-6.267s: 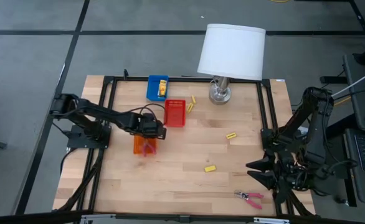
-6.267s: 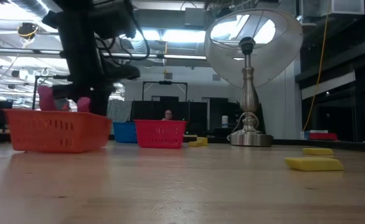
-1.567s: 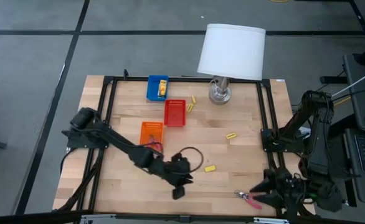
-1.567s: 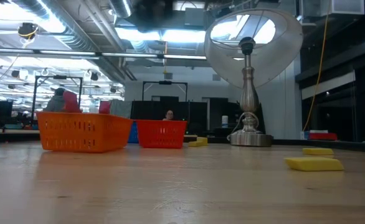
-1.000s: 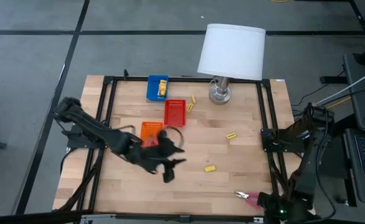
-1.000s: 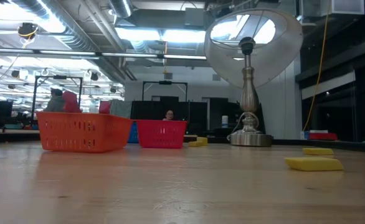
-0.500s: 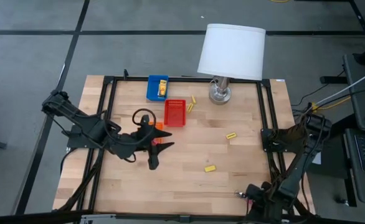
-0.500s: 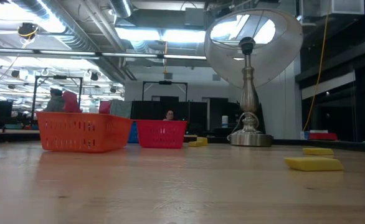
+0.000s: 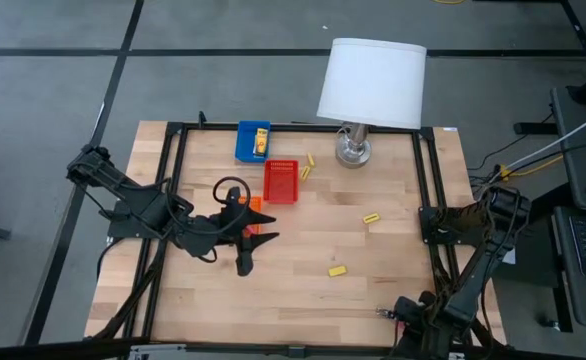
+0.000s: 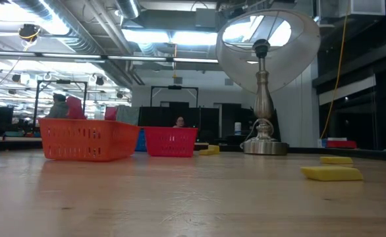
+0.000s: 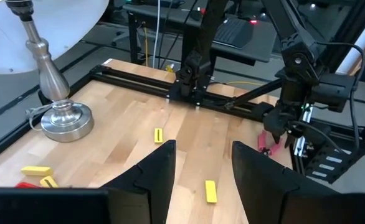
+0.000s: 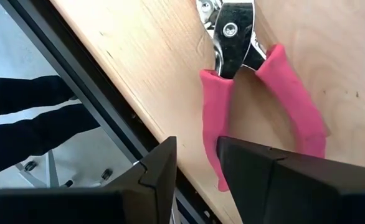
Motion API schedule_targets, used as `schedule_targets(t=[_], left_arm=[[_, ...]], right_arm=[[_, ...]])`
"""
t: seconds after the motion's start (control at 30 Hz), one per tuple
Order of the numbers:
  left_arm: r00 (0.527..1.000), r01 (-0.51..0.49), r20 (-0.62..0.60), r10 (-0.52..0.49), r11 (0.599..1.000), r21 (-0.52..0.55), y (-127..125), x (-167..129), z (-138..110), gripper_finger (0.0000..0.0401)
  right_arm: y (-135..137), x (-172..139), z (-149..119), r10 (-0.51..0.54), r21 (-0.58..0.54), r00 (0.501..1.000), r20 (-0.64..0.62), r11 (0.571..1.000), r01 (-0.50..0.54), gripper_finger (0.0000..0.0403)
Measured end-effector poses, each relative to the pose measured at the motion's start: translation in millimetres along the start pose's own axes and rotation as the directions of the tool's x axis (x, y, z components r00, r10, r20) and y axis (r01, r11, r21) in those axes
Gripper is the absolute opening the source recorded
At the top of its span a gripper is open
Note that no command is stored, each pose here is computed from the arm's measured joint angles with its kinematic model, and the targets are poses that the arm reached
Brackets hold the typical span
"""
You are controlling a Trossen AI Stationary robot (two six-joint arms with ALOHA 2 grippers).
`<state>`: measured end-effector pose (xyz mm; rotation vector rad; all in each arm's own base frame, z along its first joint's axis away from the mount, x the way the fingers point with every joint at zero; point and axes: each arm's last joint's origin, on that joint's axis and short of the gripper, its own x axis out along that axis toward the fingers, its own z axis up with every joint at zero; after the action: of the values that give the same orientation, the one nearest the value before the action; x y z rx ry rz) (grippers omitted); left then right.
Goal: Pick & Place School Supplies
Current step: Put the pink hole puncher into the orange bin
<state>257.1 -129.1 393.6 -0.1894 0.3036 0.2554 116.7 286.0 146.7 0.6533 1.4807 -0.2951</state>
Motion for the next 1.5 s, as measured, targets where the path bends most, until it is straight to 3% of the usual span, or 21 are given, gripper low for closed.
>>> schedule_targets(t=[0.47,0.7,0.87,1.0,1.13,1.23,1.3,1.4,1.5], left_arm=[[1.0,0.004,0.001,-0.004,1.0,-0.001,-1,0,0,0.0152],[1.0,0.007,0.001,-0.007,1.0,0.002,-2,-1,-1,0.0152],[0.995,-0.1,-0.011,0.1,0.995,-0.017,2,-8,-7,0.0142],[0.977,-0.202,-0.086,0.195,0.976,-0.084,15,-20,-18,0.0129],[0.95,-0.273,-0.185,0.25,0.956,-0.109,20,-32,-35,0.0124],[0.945,-0.287,-0.206,0.255,0.947,-0.143,17,-39,-46,0.0128],[0.947,-0.285,-0.198,0.252,0.946,-0.158,13,-40,-56,0.0134],[0.961,-0.25,-0.168,0.219,0.949,-0.191,4,-38,-70,0.0148],[0.983,-0.174,-0.103,0.153,0.955,-0.239,-7,-23,-85,0.0165]], right_arm=[[-10,5,7,-0.095,-0.012,0.994,0.048,0.995,0.095,0.0126],[-8,7,9,-0.087,-0.015,0.995,0.057,0.996,0.088,0.0115],[-5,7,14,-0.068,-0.057,0.996,0.053,0.996,0.071,0.0044],[3,2,25,0.006,-0.062,0.995,0.099,0.998,0.0,0.0041],[9,-16,52,0.097,-0.062,0.965,0.246,0.995,-0.084,0.0041],[14,-42,77,0.202,-0.084,0.902,0.383,0.979,-0.184,0.0041],[17,-65,95,0.283,-0.12,0.821,0.497,0.959,-0.258,0.0041],[22,-107,118,0.425,-0.219,0.635,0.645,0.899,-0.378,0.0041],[25,-153,133,0.57,-0.376,0.412,0.711,0.804,-0.461,0.0041]])
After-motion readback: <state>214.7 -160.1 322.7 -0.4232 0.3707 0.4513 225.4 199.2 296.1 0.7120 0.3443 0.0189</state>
